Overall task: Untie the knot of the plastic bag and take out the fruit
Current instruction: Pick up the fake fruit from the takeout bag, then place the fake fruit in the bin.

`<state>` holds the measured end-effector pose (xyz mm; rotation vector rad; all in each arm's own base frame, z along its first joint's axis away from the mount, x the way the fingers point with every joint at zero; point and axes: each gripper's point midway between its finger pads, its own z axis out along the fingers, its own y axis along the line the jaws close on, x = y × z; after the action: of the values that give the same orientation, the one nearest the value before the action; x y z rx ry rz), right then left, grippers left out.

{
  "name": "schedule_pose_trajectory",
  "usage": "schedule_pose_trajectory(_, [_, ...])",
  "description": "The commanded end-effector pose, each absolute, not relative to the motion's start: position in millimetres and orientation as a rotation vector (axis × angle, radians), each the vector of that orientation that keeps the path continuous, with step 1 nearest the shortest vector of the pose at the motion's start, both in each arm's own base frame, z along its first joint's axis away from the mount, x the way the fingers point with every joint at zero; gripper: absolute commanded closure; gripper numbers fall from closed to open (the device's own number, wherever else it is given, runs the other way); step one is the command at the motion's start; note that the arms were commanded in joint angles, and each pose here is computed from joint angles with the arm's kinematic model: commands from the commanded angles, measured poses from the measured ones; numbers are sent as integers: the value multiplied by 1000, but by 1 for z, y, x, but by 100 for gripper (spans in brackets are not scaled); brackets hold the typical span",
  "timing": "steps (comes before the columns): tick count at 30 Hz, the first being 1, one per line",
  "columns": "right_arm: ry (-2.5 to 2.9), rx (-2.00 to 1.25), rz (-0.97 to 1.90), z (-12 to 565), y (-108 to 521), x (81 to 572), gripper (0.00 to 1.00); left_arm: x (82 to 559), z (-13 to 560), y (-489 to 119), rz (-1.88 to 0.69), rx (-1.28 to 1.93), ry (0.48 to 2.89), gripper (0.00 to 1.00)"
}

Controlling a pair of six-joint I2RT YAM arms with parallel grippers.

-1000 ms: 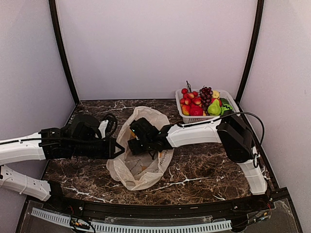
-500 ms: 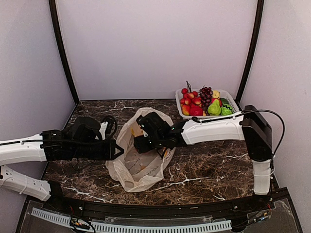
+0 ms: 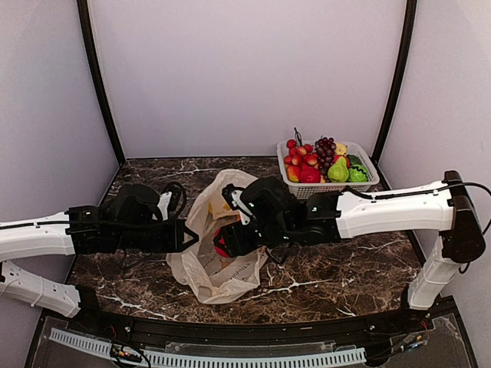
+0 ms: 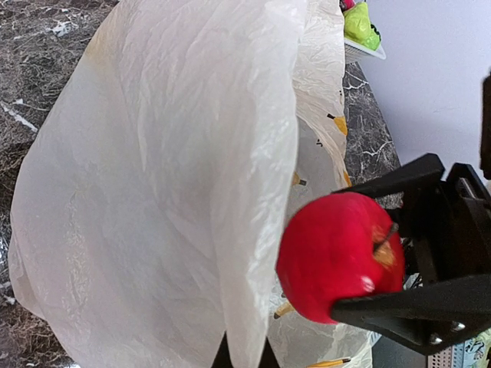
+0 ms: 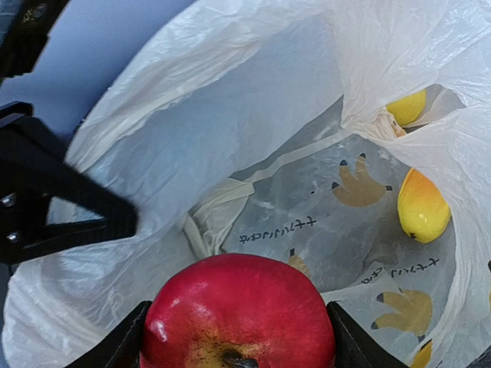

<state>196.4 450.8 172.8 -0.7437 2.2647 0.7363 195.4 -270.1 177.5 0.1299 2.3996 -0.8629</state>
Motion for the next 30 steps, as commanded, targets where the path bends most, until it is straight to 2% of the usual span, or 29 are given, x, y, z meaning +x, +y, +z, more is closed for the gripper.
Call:
schedule_pose_trajectory(1, [2222, -706, 899, 210, 444, 177, 43, 197, 170, -267, -848, 122, 2418, 99])
schedule_pose_trajectory(9, [2158, -574, 978, 250, 406, 171, 42, 202, 162, -258, -813, 122, 2447, 99])
schedule_pose_trajectory(12, [2145, -511, 924, 258, 385, 183, 41, 206, 167, -253, -809, 127, 2456, 89])
schedule_pose_trajectory(13, [2144, -474, 896, 262, 374, 190, 41, 206, 167, -250, -807, 127, 2469, 76])
schedule_pose_trajectory(14, [2151, -438, 867, 263, 363, 197, 41, 205, 173, -252, -829, 154, 2465, 68])
schedule_pose_trajectory(16, [2154, -376, 807, 267, 339, 209, 41, 203, 182, -250, -838, 187, 2463, 31])
schedule_pose_trajectory(18, [2153, -320, 734, 270, 313, 221, 41, 201, 194, -244, -813, 225, 2458, 13])
schedule_pose_trajectory(20, [2159, -289, 673, 272, 290, 228, 41, 199, 203, -233, -768, 262, 2464, 5])
schedule_pose_trajectory(24, [2184, -241, 570, 278, 252, 247, 40, 197, 220, -207, -692, 309, 2490, 1])
schedule_pose_trajectory(30, [2215, -214, 412, 286, 222, 285, 39, 230, 225, -166, -530, 314, 2525, 1])
